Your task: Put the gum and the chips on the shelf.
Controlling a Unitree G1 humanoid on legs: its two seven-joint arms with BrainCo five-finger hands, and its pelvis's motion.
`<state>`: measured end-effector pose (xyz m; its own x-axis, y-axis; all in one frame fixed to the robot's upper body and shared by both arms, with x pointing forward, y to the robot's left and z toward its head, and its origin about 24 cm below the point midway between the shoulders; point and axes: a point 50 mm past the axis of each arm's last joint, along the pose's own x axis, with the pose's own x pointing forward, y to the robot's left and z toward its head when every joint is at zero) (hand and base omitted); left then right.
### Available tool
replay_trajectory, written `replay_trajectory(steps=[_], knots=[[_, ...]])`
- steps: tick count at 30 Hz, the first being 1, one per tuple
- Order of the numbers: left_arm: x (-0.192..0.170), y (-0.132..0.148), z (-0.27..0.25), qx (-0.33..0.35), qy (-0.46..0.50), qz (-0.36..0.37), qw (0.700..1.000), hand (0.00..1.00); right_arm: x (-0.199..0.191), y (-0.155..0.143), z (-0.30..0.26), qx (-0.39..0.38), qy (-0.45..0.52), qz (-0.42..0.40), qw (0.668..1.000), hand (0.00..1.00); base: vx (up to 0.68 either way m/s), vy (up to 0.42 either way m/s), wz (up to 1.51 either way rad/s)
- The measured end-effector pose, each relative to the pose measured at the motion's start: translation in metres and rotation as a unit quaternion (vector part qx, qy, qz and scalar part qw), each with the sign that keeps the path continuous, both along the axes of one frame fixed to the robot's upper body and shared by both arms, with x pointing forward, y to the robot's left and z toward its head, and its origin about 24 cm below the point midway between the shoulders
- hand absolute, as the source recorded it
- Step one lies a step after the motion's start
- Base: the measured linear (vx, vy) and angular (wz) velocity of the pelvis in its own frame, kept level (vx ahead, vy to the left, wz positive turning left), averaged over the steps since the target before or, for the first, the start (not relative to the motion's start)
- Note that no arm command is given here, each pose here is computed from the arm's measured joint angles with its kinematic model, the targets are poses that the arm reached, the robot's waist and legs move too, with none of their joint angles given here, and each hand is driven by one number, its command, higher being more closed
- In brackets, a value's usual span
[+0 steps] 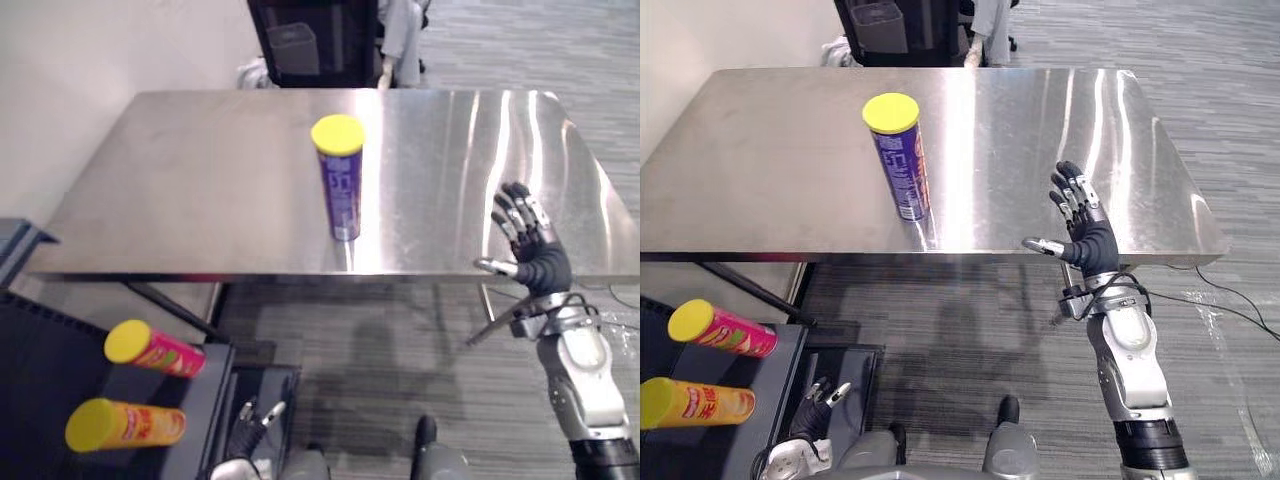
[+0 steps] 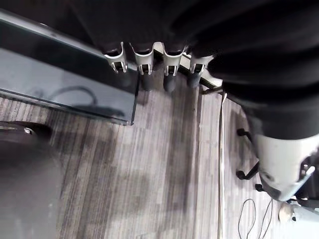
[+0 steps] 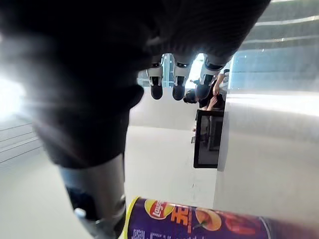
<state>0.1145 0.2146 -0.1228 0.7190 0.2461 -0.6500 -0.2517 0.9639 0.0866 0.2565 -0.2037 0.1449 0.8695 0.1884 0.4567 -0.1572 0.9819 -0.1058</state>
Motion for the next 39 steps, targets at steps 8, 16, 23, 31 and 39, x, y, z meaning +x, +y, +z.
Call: replay_trajectory(steps=[8, 16, 23, 31, 39], knots=[[-0.001, -0.002, -0.001, 0.0, 0.003, -0.005, 1.0, 0.0, 0.018, 0.012, 0.003, -0.002, 0.008, 0.007, 1.0, 0.0, 0.01, 0.006, 0.19], [-0.003, -0.004, -0.003, -0.001, 0.013, -0.01, 1.0, 0.0, 0.038, 0.013, 0.001, 0.002, 0.034, -0.017, 0.999, 0.0, 0.0, 0.009, 0.11], [-0.011, -0.007, -0.006, -0.007, 0.023, -0.009, 1.0, 0.0, 0.05, 0.009, 0.001, 0.009, 0.043, -0.041, 0.998, 0.0, -0.03, -0.005, 0.14], [-0.016, -0.008, -0.007, -0.011, 0.029, -0.009, 0.999, 0.0, 0.064, 0.011, 0.012, 0.014, 0.034, -0.047, 0.998, 0.0, -0.01, 0.0, 0.12], [-0.018, -0.008, -0.008, -0.012, 0.031, -0.009, 0.999, 0.0, 0.072, 0.012, 0.015, 0.028, 0.037, -0.063, 0.997, 0.0, 0.0, -0.006, 0.07]])
